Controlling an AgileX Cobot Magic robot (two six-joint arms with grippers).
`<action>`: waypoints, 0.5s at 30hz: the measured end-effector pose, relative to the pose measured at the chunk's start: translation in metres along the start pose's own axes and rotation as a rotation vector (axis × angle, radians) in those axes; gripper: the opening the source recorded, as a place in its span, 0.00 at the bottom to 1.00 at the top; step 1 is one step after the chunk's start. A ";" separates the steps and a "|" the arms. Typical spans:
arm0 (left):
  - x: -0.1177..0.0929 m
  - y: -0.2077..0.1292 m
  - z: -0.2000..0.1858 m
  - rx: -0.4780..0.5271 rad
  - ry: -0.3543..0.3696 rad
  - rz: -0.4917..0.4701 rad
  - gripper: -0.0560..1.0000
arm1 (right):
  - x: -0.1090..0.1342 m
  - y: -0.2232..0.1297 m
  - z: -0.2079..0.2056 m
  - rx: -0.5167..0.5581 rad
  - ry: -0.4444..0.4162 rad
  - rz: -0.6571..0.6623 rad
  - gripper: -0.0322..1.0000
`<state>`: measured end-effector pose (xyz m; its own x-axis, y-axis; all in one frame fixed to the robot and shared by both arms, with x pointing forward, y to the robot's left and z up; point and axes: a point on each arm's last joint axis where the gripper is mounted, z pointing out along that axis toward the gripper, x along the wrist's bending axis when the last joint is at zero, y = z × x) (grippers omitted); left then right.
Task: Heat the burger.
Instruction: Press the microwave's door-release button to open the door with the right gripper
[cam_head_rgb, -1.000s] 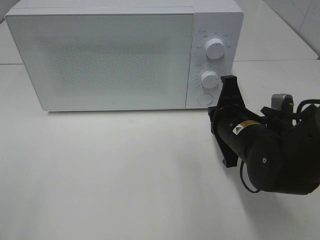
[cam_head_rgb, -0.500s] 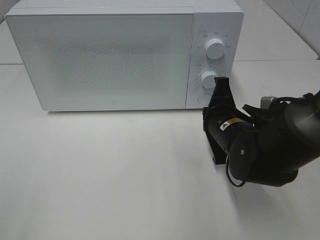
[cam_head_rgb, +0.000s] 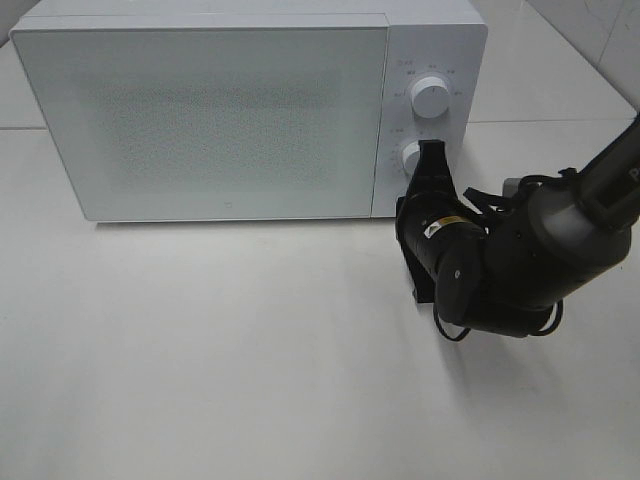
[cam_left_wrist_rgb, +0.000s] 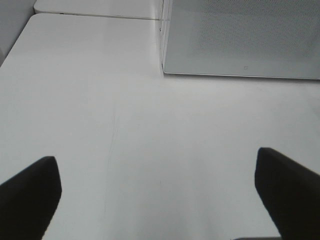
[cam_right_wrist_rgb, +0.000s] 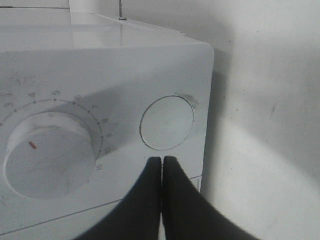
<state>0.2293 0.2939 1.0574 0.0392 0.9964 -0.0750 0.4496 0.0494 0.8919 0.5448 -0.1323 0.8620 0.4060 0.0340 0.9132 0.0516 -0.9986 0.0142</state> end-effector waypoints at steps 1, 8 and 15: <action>0.000 0.000 0.000 0.000 0.000 0.000 0.99 | 0.000 0.000 0.000 0.000 0.000 0.000 0.04; 0.000 0.000 0.000 0.000 0.000 0.000 0.99 | 0.000 0.004 0.013 -0.016 -0.009 0.012 0.04; 0.000 0.000 0.000 0.000 0.000 0.000 0.99 | -0.003 0.004 0.021 -0.018 -0.020 0.006 0.04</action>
<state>0.2293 0.2939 1.0574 0.0392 0.9964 -0.0750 0.4496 0.0494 0.8919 0.5624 -0.1358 0.8506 0.4244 0.0283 0.9050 0.0328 -0.9993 0.0159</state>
